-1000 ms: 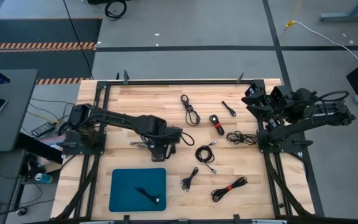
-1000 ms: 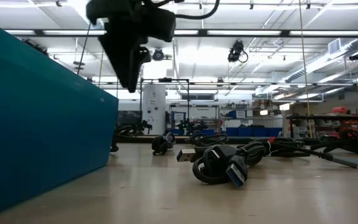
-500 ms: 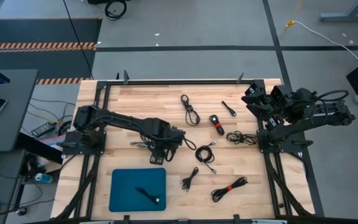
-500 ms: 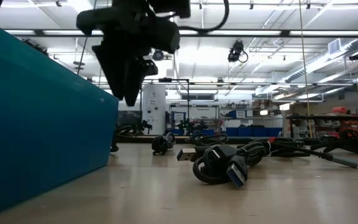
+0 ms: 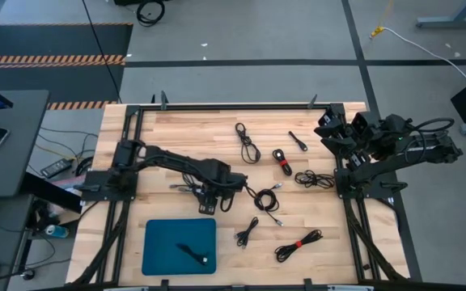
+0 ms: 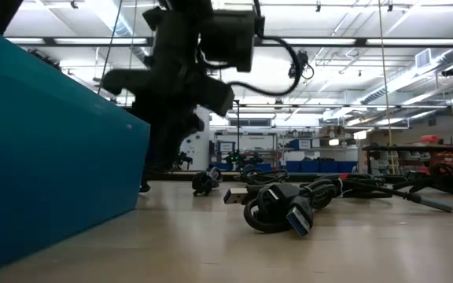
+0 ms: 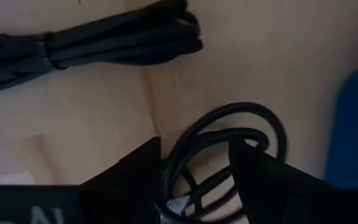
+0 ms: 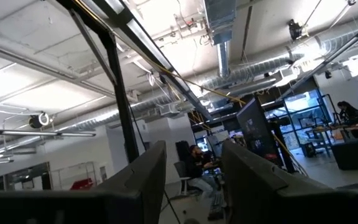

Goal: Pick and place USB-C Cables
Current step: Put the black charger cable into the blue bin, then adjust the blue bin

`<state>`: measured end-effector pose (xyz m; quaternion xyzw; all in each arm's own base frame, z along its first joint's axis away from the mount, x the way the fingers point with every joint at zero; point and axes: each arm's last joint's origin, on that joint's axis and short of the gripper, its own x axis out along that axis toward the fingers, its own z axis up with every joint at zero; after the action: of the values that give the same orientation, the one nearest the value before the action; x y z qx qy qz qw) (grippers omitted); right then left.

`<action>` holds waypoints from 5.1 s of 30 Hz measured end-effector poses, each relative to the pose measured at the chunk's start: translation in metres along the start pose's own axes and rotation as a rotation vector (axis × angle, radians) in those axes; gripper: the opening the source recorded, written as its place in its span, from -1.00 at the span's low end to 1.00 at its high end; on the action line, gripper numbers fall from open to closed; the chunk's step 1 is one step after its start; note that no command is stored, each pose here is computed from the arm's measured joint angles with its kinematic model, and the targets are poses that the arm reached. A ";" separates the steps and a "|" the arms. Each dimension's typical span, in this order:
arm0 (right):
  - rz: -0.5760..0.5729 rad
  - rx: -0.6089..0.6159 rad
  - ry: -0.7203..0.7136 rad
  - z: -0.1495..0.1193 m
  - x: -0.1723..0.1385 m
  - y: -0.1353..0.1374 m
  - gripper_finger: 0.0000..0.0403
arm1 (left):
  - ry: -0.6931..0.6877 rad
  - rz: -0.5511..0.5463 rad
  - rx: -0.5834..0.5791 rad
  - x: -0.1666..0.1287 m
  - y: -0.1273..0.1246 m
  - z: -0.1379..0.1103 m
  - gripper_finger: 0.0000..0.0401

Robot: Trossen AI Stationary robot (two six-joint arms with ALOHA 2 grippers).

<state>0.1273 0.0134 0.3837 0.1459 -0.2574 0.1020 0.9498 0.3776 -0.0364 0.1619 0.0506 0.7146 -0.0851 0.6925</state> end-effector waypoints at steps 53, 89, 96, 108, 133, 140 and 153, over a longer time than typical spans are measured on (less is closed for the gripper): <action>0.043 -0.003 0.010 0.006 -0.009 0.003 -0.20 | -0.010 -0.180 -0.250 -0.154 -0.152 -0.023 -0.87; 0.093 0.086 0.027 0.006 -0.010 0.005 -0.20 | -0.025 -0.103 -0.272 -0.034 -0.117 -0.008 -0.87; 0.107 0.086 0.032 0.006 -0.010 0.005 -0.20 | -0.032 -0.095 -0.239 -0.034 -0.106 -0.006 -0.87; 0.135 0.086 0.042 0.006 -0.010 0.006 -0.20 | -0.016 -0.126 -0.213 -0.033 -0.129 -0.010 -0.87; 0.135 0.086 0.042 0.006 -0.010 0.006 -0.20 | -0.008 -0.107 -0.246 -0.029 -0.132 -0.010 -0.26; 0.136 0.085 0.042 0.006 -0.010 0.006 -0.20 | 0.026 -0.083 -0.313 -0.029 -0.126 -0.013 -0.30; 0.129 0.086 0.062 0.004 -0.010 0.006 -0.20 | 0.014 0.035 -0.417 -0.037 -0.110 -0.011 -0.39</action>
<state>0.1158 0.0164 0.3830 0.1662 -0.2319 0.1784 0.9417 0.3469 -0.1403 0.2053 -0.0808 0.7205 0.0772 0.6844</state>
